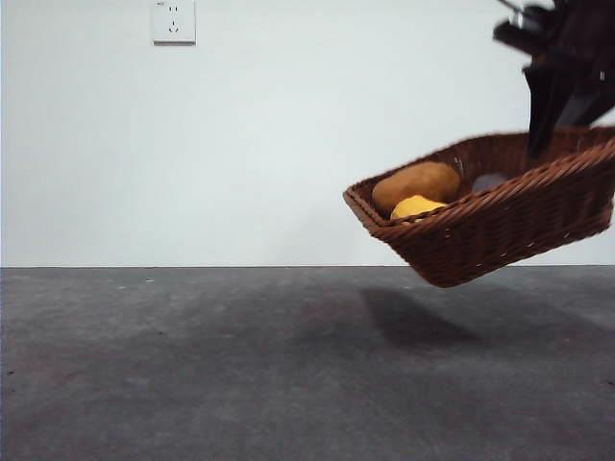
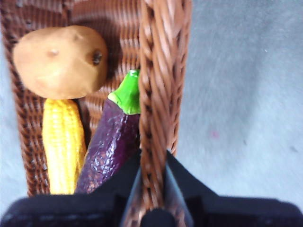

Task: Help me put the vegetables on the table into the basket

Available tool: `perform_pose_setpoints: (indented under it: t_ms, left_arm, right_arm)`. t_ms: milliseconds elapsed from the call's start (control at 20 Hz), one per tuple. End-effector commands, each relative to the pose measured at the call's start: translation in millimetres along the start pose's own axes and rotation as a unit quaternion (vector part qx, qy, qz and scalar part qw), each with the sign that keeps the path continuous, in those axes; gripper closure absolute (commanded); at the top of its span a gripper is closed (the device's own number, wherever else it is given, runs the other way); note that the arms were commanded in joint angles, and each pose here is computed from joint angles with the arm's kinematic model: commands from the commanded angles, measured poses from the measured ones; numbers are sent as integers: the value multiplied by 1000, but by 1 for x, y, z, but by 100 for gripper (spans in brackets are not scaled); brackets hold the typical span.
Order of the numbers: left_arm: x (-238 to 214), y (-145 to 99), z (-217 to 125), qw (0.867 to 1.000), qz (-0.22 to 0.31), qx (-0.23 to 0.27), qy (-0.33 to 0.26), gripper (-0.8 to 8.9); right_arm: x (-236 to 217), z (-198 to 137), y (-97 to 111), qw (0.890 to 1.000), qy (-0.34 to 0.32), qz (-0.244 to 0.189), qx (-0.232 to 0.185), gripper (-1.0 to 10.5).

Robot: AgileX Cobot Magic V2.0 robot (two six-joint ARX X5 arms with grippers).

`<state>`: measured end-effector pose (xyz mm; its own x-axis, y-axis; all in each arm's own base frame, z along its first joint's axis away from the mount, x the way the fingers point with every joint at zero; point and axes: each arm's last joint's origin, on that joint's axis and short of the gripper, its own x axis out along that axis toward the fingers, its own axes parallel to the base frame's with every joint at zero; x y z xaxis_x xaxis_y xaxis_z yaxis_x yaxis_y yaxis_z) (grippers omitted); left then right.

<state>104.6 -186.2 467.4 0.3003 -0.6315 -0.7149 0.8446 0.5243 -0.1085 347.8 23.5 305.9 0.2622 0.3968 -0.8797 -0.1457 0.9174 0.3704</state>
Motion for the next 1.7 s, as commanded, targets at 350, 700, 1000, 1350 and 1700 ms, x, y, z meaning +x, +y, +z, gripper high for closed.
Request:
perform_pose_setpoints:
  t_ms: [350,700,1000,1350,1700]
  left_arm:
    - [-51,-30,-26,995,-74,29,-53,818]
    - [-55,-18,-74,999,12,9,-50,818]
    - [-32,-3,-131,997,54,-58,-4,818]
    - [-36,6,-157,994,81,-66,-23,818]
    - [-46,10,-163,993,99,-47,-47,817]
  right_arm:
    - [72,17,-56,996,59,61,24,958]
    - [114,21,-81,994,80,65,29,958]
    - [123,24,-88,995,70,63,33,958]
    - [118,17,-84,990,102,69,74,560]
    - [52,13,-54,996,50,64,44,564]
